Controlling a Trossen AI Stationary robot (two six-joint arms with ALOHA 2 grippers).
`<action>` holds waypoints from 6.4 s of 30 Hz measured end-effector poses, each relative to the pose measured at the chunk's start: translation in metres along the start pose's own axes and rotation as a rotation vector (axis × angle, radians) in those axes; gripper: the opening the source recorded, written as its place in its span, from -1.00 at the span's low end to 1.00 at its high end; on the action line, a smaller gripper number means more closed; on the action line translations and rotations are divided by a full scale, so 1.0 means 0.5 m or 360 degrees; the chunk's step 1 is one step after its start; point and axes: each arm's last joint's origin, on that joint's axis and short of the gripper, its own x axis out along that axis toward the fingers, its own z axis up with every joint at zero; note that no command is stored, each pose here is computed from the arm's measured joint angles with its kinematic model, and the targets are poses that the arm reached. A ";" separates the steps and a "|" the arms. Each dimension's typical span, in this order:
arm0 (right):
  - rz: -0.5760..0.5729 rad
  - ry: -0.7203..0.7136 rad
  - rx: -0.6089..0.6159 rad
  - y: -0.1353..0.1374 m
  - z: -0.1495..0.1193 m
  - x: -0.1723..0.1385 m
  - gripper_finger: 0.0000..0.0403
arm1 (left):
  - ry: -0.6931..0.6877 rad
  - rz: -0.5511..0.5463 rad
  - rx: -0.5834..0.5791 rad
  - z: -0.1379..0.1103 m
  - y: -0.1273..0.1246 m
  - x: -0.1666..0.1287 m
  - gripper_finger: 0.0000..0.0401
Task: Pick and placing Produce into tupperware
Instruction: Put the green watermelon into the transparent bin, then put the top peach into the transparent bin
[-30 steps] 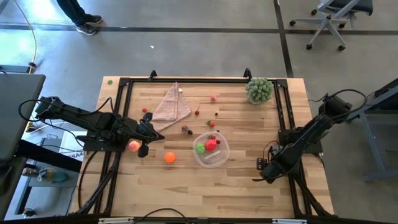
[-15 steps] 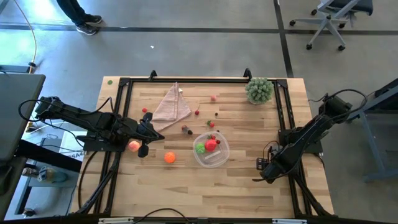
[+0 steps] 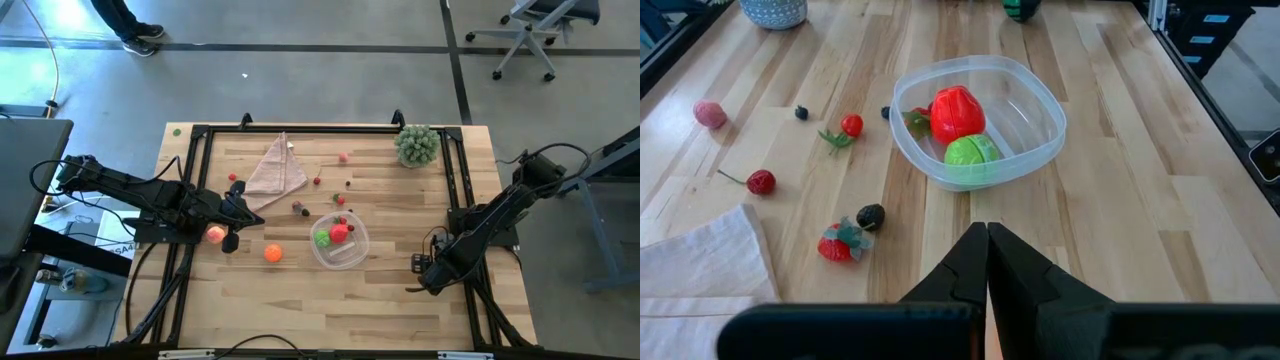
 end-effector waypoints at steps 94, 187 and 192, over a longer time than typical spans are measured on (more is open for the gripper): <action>0.0922 -0.1077 -0.1932 0.379 0.033 -0.036 0.46 | 0.0000 0.0000 0.0000 0.000 0.000 0.000 -1.00; 0.1094 -0.1687 -0.1711 0.372 0.041 -0.147 0.78 | 0.0000 0.0000 0.0000 0.000 0.000 0.000 -1.00; 0.1084 -0.1778 -0.1423 0.369 0.063 -0.166 0.78 | 0.0000 0.0000 0.0000 0.000 0.000 0.000 -1.00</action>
